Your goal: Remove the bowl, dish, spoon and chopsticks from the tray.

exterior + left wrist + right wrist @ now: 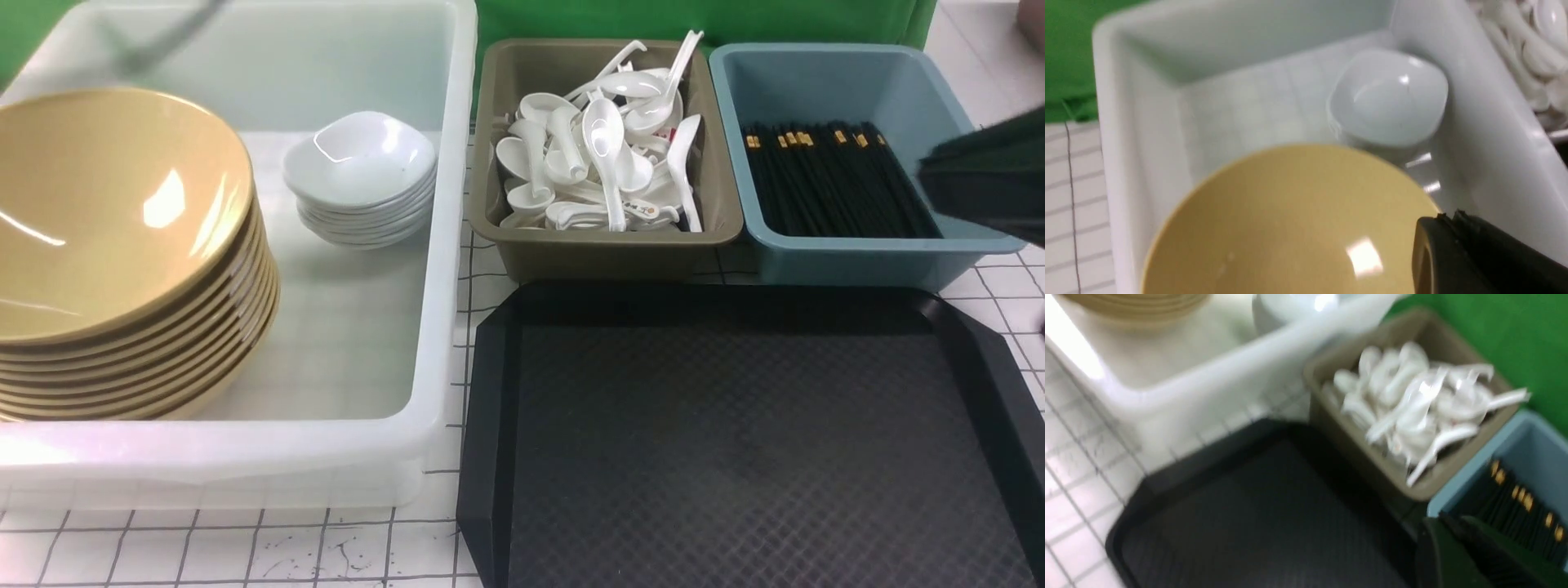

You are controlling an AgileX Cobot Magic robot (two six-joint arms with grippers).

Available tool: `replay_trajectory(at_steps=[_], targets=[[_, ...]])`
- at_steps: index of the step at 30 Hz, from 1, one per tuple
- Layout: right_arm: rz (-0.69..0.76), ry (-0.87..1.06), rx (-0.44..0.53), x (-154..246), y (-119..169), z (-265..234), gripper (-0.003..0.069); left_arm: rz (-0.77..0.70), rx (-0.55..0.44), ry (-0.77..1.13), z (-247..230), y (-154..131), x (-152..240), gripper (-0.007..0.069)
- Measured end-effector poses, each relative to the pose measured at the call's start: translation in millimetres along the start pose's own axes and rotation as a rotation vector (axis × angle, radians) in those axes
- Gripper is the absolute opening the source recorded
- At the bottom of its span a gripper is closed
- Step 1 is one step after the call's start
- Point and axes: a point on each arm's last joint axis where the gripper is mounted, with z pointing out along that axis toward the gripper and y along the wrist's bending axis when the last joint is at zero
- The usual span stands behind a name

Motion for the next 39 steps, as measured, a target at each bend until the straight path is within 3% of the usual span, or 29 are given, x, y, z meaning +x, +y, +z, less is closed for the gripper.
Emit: replay_trajectory(at_steps=[6, 10, 16, 17, 18, 26, 39], targets=[[0.059, -0.115, -0.049, 21, 10, -12, 0.0088, -0.039, -0.006, -0.039, -16, -21, 73, -0.0007], [0.127, -0.26, -0.11, 44, 22, -24, 0.0088, -0.071, -0.018, -0.166, -33, -42, 142, -0.0007], [0.182, -0.405, -0.116, 67, 29, -35, 0.0088, -0.112, -0.035, -0.232, -36, -59, 207, -0.0006], [0.198, -0.434, -0.072, 71, 29, -38, 0.0088, -0.113, -0.04, -0.249, -37, -62, 221, -0.0006], [0.193, -0.457, -0.106, 74, 30, -38, 0.0088, -0.113, -0.044, -0.266, -39, -64, 228, -0.0006], [0.2, -0.489, -0.1, 75, 30, -39, 0.0094, -0.103, -0.064, -0.354, -50, -71, 249, -0.0006], [0.201, -0.489, -0.101, 75, 30, -39, 0.0108, -0.103, -0.064, -0.354, -52, -71, 251, -0.0006]])
